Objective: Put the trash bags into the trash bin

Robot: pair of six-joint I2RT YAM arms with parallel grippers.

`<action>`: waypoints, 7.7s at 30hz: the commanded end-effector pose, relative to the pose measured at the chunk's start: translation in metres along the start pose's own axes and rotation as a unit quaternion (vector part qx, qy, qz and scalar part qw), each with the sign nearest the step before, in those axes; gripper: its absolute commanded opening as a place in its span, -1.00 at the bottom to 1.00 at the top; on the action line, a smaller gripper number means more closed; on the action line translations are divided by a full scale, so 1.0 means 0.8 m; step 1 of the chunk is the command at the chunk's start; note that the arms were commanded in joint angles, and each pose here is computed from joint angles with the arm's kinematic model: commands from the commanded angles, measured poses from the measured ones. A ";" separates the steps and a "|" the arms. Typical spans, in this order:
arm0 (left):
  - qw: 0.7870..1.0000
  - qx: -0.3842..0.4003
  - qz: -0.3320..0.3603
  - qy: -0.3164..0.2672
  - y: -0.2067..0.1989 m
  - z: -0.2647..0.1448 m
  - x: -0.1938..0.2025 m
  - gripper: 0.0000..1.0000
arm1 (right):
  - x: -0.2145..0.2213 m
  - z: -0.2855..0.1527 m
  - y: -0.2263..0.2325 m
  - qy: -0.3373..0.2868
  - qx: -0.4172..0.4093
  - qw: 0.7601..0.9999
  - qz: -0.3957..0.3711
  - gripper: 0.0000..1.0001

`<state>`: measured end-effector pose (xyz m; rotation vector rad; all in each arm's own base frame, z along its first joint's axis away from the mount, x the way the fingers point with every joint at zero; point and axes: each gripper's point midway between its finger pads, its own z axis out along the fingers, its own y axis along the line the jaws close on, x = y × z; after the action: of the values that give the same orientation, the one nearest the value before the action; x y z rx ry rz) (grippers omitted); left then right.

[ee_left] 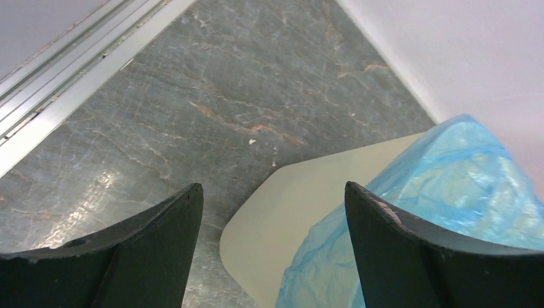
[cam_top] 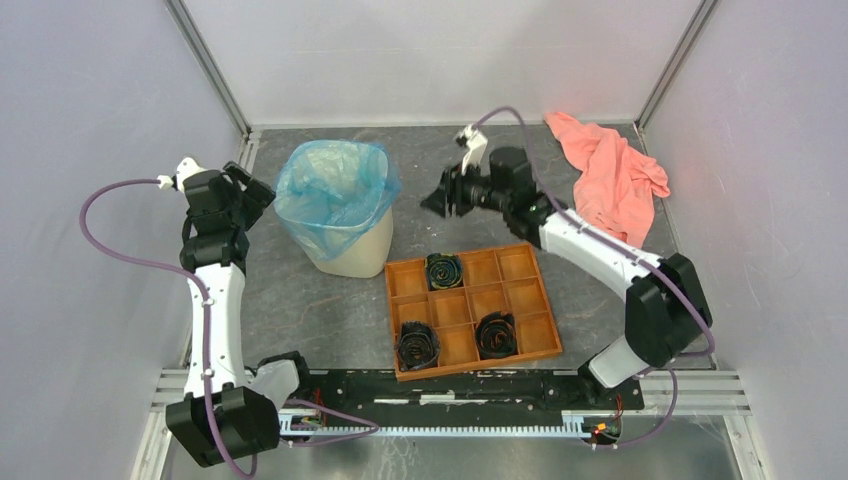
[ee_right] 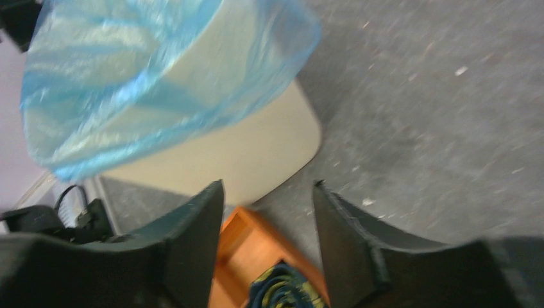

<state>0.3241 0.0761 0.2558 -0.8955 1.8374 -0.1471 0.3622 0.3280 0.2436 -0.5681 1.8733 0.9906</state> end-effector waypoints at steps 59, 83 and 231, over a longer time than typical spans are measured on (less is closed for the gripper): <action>0.930 0.155 -0.298 0.147 -0.037 -0.069 0.106 0.23 | -0.047 0.013 0.088 -0.125 -0.248 0.939 0.204 0.20; 0.944 0.199 -0.219 0.143 -0.041 -0.083 0.114 0.23 | 0.010 0.032 0.067 -0.109 -0.168 0.960 0.194 -0.74; 0.925 0.292 0.206 0.125 -0.246 -0.106 0.069 0.39 | 0.035 0.014 0.006 -0.008 0.004 1.000 -0.005 0.36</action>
<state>0.3321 -0.1027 0.3705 -0.1684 1.9199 -0.6540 0.3569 0.3350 0.2036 -0.5462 1.9099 0.9678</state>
